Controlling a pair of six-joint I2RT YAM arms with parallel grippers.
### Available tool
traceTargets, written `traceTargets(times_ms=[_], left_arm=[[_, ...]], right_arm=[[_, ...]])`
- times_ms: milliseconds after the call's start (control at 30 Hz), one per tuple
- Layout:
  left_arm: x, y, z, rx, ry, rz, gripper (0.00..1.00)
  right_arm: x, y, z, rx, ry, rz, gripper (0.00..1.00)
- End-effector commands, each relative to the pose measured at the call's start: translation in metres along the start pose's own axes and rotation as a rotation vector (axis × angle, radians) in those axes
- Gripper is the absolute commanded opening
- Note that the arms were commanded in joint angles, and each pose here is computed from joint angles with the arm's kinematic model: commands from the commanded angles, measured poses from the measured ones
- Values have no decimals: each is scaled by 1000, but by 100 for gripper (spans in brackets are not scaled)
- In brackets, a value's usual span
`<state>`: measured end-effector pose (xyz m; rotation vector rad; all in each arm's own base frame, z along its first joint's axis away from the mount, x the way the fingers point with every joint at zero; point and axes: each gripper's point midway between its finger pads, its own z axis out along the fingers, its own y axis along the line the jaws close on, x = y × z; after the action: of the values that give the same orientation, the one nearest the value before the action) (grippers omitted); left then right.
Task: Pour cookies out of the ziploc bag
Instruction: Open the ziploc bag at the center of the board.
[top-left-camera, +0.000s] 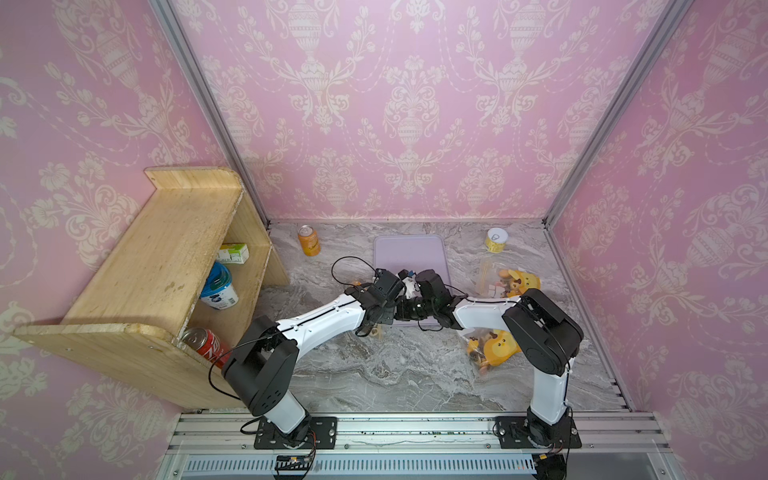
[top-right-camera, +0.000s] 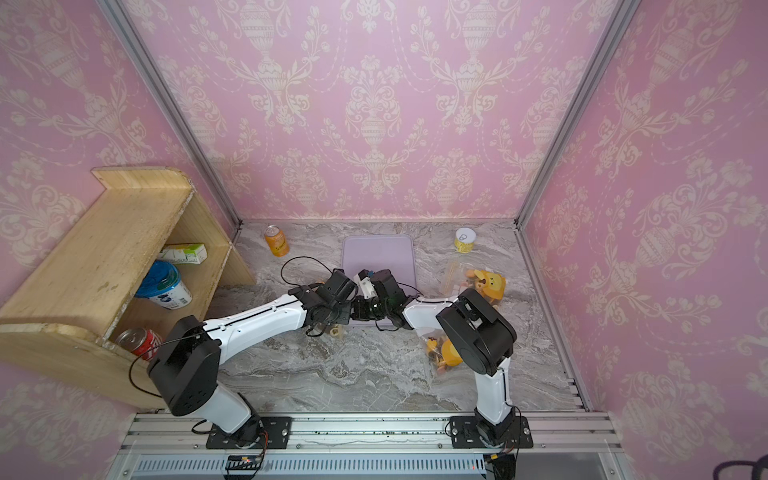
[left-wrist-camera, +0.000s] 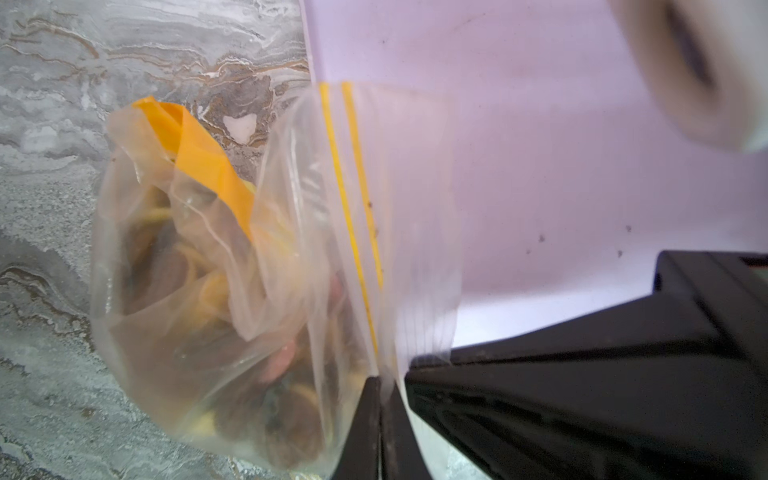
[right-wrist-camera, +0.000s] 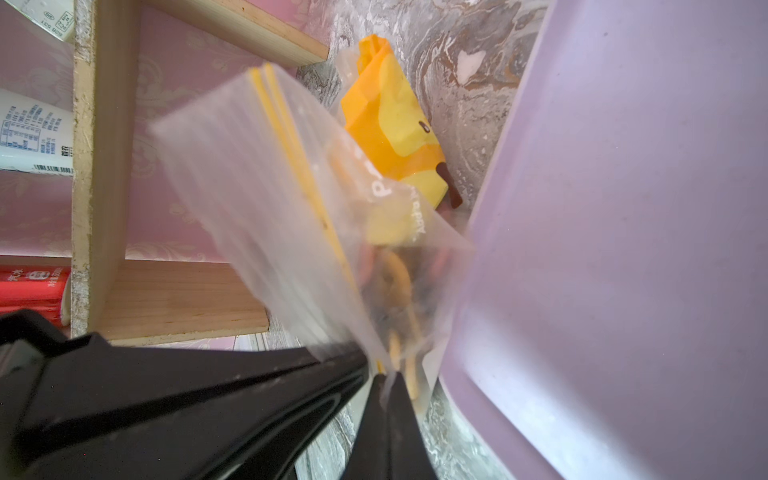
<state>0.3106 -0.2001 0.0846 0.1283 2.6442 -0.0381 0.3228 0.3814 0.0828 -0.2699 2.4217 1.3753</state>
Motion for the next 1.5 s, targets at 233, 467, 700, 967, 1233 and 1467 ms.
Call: traceTargets(times_ms=[233,467,700,967,1233,1467], left_arm=[[3,4,1,-4,23,-12,20],[4,-1,4,20,32,-16,32],[6,-7,10,38,53,-17,23],[5,-9,12,39,54,-15,4],[-1,-2,1,19,27,-24,0],[0,1,-7,29,8,-28,34]], right_arm=[[-3,1,-8,2,-21,11,0],[-4,2,-12,0,-29,10,0],[-4,3,-14,-4,-26,7,0],[-4,1,-15,7,-27,8,0],[-5,-10,-15,59,-35,22,0],[-4,-11,-14,63,-37,30,0]])
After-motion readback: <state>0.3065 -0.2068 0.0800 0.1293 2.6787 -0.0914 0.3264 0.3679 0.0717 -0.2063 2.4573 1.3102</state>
